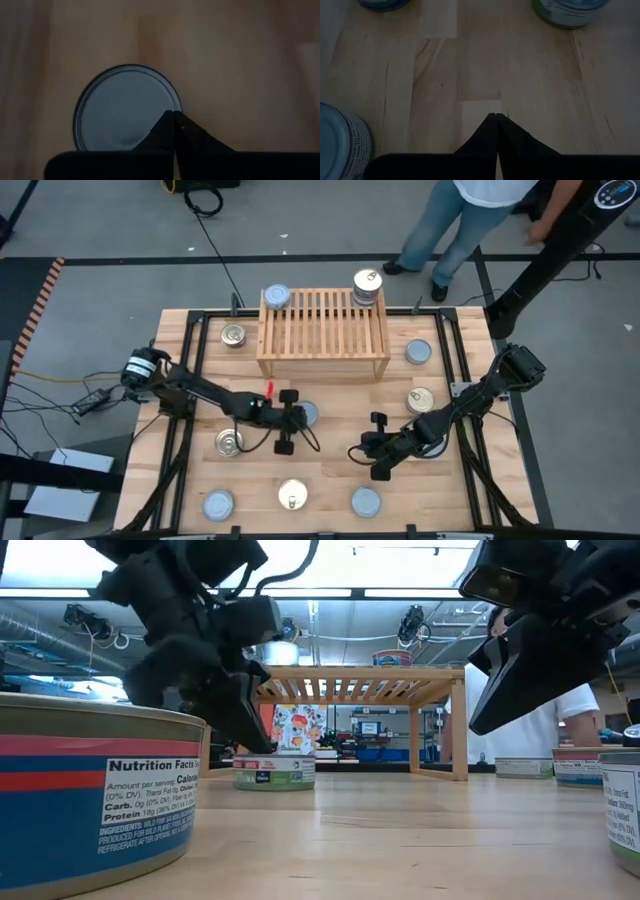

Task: Stack canned seafood by type on shelf
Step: Stack the green tuna can on top of the other green tuna can on the shelf

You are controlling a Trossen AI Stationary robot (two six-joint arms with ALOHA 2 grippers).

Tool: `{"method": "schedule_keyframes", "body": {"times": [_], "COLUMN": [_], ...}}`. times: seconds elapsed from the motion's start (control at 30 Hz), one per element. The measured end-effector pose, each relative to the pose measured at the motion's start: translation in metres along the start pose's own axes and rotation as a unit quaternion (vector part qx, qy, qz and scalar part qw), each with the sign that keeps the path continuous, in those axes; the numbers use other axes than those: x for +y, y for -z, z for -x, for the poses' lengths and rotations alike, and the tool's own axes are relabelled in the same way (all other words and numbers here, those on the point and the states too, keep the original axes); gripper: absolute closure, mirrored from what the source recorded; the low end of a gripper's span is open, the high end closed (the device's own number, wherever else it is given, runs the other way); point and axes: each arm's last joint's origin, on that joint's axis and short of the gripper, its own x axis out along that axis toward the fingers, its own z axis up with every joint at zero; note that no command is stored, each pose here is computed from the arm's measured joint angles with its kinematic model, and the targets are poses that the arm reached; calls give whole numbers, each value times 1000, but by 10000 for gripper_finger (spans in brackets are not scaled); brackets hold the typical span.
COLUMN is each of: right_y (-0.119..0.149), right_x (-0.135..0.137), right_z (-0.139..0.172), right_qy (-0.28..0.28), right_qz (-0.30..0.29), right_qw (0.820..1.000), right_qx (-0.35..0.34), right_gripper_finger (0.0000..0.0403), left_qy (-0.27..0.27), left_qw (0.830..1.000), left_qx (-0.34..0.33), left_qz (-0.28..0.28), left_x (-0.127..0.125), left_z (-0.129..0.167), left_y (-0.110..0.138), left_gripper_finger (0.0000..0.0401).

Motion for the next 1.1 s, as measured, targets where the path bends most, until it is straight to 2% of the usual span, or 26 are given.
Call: {"method": "schedule_keyframes", "body": {"times": [0.17,0.37,0.57,0.67,0.93,1.1], "right_y": [0,0,0,0,0,0], "right_x": [0,0,0,0,0,0], "right_z": [0,0,0,0,0,0], "right_qy": [2,3,3,3,3,3], "right_qz": [0,0,0,0,1,1], "right_qw": [1000,1000,1000,1000,1000,1000], "right_qx": [-1,-1,-1,-1,0,0], "right_gripper_finger": [392,388,392,392,391,393], "left_qy": [14,22,7,-28,-47,-49], "left_qw": [1000,1000,999,998,997,996], "left_qx": [-20,8,33,53,58,60], "left_qz": [4,-11,-21,-29,-33,-46], "left_x": [-7,-15,-19,-19,-20,-22], "left_z": [8,18,8,-3,-9,-8], "left_y": [-18,-27,-20,-15,-13,-12], "left_gripper_finger": [393,356,319,312,321,376]}}
